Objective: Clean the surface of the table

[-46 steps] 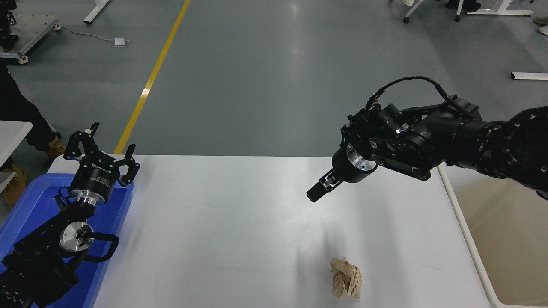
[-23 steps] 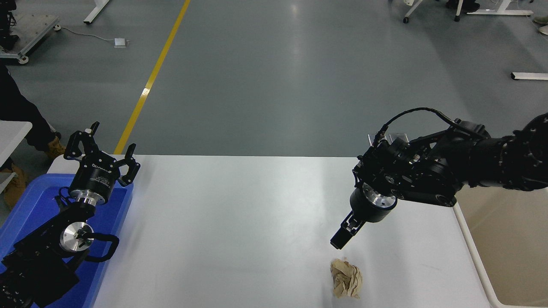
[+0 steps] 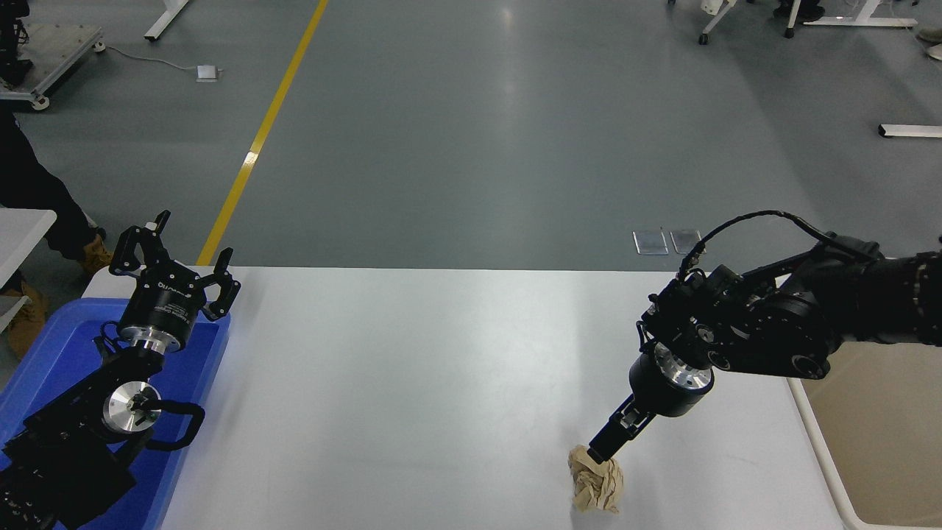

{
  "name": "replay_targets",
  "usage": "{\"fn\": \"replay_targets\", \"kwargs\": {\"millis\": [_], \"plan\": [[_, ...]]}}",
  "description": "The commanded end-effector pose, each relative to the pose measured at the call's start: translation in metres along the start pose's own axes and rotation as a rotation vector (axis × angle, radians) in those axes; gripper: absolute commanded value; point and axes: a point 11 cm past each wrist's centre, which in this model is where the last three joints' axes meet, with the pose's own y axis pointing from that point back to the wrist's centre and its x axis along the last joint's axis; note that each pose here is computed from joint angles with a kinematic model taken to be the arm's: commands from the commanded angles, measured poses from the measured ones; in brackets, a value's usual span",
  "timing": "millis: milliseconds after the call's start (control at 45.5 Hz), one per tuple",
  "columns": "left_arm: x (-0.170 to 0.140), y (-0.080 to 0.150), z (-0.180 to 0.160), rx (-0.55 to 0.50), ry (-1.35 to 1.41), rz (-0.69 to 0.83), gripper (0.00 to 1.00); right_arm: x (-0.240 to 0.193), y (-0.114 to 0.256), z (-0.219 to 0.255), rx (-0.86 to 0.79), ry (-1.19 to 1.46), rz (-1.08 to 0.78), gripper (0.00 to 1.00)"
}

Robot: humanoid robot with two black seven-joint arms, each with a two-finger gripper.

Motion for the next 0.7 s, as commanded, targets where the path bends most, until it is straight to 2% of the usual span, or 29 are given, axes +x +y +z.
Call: {"fn": "replay_targets", "kwargs": {"millis": [0,286,505,681], "plan": [[0.0,0.0,0.0,0.0,0.0,0.001,1.0,-0.015,-0.002,0.02,-0.06,-0.155,0.031,0.99],[0.0,0.0,0.001,0.0,-0.001,0.0,1.0,-0.041,-0.008,0.03,-0.079,-0.213,-0.003,0.99],[0.0,0.0,0.0,0.0,0.0,0.001,1.0,-0.053,-0.017,0.004,0.009,-0.234,-0.039,0.99],[0.0,0.0,0.001,0.0,-0.002,0.001,1.0,-0.044,-0.019,-0.004,0.036,-0.294,-0.008,0.99]]}}
